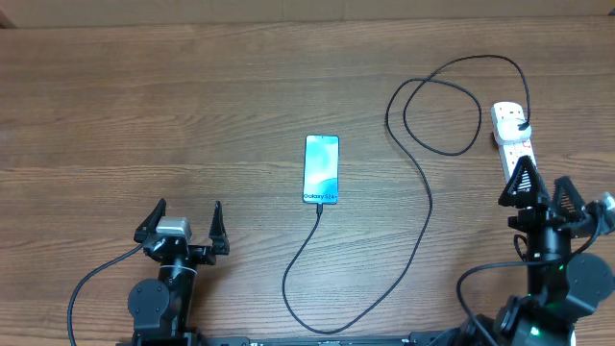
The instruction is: Plug charger to phone and switch on socket
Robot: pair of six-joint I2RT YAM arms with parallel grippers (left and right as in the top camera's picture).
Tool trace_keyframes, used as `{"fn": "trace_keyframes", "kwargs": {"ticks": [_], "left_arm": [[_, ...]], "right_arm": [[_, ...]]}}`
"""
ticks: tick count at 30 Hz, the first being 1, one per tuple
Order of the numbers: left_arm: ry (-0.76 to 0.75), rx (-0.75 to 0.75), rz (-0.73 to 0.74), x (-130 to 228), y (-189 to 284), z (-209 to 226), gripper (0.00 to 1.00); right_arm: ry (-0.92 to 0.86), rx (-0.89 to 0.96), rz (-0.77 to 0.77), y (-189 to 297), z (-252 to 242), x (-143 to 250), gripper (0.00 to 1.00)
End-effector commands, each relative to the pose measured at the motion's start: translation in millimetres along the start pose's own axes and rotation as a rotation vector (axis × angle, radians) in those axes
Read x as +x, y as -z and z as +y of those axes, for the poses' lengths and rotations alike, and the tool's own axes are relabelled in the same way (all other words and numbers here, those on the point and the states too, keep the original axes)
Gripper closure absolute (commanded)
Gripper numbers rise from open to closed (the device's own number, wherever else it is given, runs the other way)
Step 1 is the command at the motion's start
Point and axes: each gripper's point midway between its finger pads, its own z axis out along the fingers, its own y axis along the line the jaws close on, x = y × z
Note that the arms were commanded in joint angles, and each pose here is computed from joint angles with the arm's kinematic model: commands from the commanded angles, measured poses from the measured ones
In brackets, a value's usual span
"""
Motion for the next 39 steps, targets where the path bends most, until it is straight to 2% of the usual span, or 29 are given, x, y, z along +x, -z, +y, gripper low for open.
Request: {"fn": "trace_keyframes", "kwargs": {"ticks": [1,8,18,22,31,39], "left_arm": [[-0.022,-0.005,-0.005,-0.3,0.5,1.2,0.00],[-0.022,-0.004,-0.005,-0.3,0.5,1.1,0.00],[-0.022,-0.005,-0.005,-0.3,0.5,1.2,0.00],[-0.022,-0.004,-0.005,-0.3,0.5,1.1,0.00],[-0.022,-0.004,-0.005,-0.3,0.5,1.1,0.00],[-0.022,-0.004,-0.005,-0.3,0.5,1.1,0.00]], "right_arm": [[0.012,0.043,-0.086,6.4,-0.2,-8.5,0.00],[0.040,0.016,-0.077,5.1,16.4,3.0,0.00],[0.054,-0.115,-0.111,8.7,18.1,50.7,0.00],[0.052,-0.077,-0.084,10.9,9.4,61.5,0.00],[0.187,-0.018,0.044,18.9,-7.9,94.2,0.00],[0.344,-0.056,0.055,19.3,-1.0,98.4,0.00]]}}
